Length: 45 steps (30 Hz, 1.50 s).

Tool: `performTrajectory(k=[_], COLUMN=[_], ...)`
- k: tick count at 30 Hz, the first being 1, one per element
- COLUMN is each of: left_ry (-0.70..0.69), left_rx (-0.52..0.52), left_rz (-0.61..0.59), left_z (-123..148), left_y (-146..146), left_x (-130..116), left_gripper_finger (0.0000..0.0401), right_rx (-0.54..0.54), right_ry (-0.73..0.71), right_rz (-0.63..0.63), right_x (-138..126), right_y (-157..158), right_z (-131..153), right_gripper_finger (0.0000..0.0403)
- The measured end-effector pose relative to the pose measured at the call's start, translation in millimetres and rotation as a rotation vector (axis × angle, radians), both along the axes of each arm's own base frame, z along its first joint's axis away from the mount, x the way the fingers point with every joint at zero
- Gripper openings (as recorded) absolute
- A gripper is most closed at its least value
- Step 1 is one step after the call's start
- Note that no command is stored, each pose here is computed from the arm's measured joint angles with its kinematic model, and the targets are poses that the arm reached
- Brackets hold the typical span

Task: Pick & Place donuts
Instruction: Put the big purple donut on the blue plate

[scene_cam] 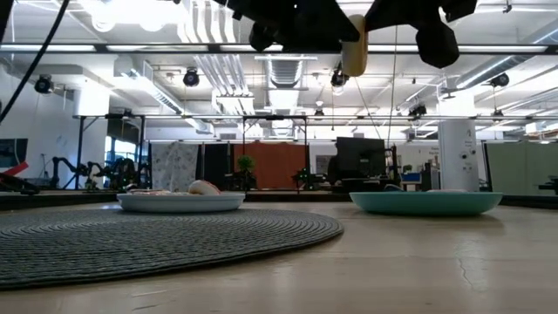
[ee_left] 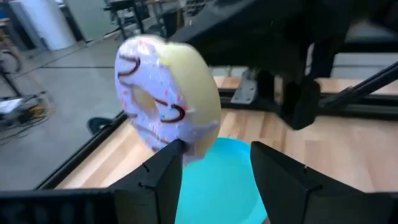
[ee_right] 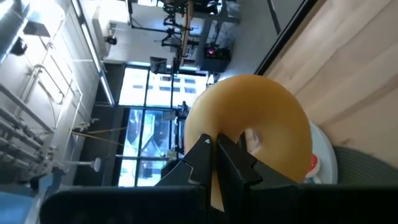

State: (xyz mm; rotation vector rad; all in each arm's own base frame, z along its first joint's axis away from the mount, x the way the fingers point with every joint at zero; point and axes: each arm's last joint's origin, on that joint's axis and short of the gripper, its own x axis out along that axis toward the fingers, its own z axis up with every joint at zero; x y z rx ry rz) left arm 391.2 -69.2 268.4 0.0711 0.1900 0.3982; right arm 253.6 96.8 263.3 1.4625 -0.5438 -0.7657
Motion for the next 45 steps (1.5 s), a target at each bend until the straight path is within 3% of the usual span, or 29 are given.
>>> performTrajectory(k=[11,21,27,33,38,45], left_ry=[0.001,0.014,0.062,0.121,0.217,0.363], left_rx=[0.037,0.048,0.115,0.145,0.180,0.267], left_rz=[0.155,0.141,0.120,0.111,0.088,-0.118], left_z=[-2,-3,-4,-9,-17,-53], left_y=[9,16,16,17,17,21], left_x=[2,3,3,2,-1,17], left_gripper_finger=[0.0165,0.0163,0.0109,0.0016,0.0008,0.0006], right_rx=[0.057,0.068,0.062,0.033,-0.004,-0.122], right_ry=[-0.048,-0.056,0.006,0.131,0.307,0.376], right_rz=[-0.002,0.017,0.067,0.109,0.176,0.247], right_x=[4,5,5,-5,-38,-77], right_y=[3,4,4,1,-7,-24], right_z=[-8,-7,-10,-13,-5,27], right_gripper_finger=[0.0008,0.0008,0.0013,0.0057,0.0114,0.0172])
